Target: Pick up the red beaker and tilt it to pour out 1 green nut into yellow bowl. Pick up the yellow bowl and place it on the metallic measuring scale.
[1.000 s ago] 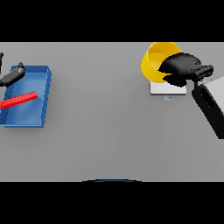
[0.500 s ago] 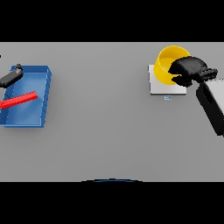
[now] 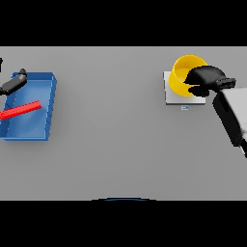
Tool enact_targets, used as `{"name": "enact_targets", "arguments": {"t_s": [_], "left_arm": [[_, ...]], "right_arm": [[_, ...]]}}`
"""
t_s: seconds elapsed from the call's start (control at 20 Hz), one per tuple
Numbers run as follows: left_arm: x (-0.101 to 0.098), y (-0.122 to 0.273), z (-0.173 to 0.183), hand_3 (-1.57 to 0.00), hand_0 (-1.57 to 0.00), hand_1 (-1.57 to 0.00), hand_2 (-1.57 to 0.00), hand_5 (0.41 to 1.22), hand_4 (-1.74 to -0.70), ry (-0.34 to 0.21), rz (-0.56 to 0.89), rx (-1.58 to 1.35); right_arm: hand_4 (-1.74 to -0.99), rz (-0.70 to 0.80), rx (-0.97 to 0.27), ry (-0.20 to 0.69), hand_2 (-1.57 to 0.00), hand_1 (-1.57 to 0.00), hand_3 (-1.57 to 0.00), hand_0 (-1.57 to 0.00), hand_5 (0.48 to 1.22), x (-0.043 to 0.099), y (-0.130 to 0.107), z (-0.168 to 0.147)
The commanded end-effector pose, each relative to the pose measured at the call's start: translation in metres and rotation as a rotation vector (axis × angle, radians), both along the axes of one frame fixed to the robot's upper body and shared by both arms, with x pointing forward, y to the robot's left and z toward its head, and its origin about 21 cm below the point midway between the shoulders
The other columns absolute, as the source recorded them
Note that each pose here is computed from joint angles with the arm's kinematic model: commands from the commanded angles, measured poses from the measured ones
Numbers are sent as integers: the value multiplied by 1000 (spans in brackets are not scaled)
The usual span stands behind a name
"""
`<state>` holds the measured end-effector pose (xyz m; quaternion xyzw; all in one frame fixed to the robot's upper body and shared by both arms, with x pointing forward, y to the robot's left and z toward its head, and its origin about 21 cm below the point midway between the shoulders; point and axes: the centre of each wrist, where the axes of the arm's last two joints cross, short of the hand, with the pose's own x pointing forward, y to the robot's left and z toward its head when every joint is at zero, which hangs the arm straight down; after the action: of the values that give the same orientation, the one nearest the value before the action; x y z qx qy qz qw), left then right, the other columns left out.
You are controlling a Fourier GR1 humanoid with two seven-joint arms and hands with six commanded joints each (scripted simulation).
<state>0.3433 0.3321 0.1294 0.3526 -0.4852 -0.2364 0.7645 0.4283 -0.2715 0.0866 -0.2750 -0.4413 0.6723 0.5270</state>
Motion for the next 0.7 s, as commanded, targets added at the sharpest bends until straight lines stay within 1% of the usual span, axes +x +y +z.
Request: {"name": "enact_targets", "arguments": {"t_s": [0.0,0.05,0.1,0.15,0.2,0.25,0.3,0.35,0.4,0.5,0.65], "left_arm": [[2,3,1,1,1,1,1,740,-811,-5,-2,-3],[5,2,2,1,1,1,1,745,-813,1,0,-3],[4,1,-1,1,1,1,1,745,-812,8,-1,-3],[6,2,0,1,1,1,1,744,-812,14,7,1],[7,0,-1,1,1,1,1,744,-815,13,2,2],[7,-1,-3,1,1,1,1,745,-812,18,3,1],[7,-1,-1,1,1,1,1,742,-809,19,-4,1],[8,-4,-2,1,1,1,1,740,-805,19,-14,2],[7,-2,-3,1,1,1,1,738,-806,21,-8,5],[8,0,-4,1,1,1,1,739,-810,14,-3,3],[9,-1,-3,1,1,1,1,736,-809,11,-6,0]], "right_arm": [[-1728,-15,8,7,-1569,-1411,-1165,-1536,1221,1,0,2],[-1659,-30,6,16,-1496,-1443,-1022,-1543,1221,2,4,1],[-1596,-33,14,26,-1348,-1350,-907,-1525,1134,2,4,-1],[-1548,-40,25,33,-1132,-1083,-824,-1219,1053,1,0,-2],[-1504,-43,22,35,-954,-866,-762,-975,983,2,1,-2],[-1470,-39,24,42,-810,-692,-711,-780,928,4,-1,3],[-1444,-38,21,49,-694,-554,-670,-624,887,6,-1,7],[-1425,-35,21,58,-597,-443,-635,-499,851,6,1,4],[-1410,-35,22,65,-518,-354,-604,-399,821,6,1,1],[-1385,-17,18,71,-390,-226,-541,-255,780,6,2,0],[-1346,8,1,80,-244,-115,-442,-130,746,8,2,-1]]}}
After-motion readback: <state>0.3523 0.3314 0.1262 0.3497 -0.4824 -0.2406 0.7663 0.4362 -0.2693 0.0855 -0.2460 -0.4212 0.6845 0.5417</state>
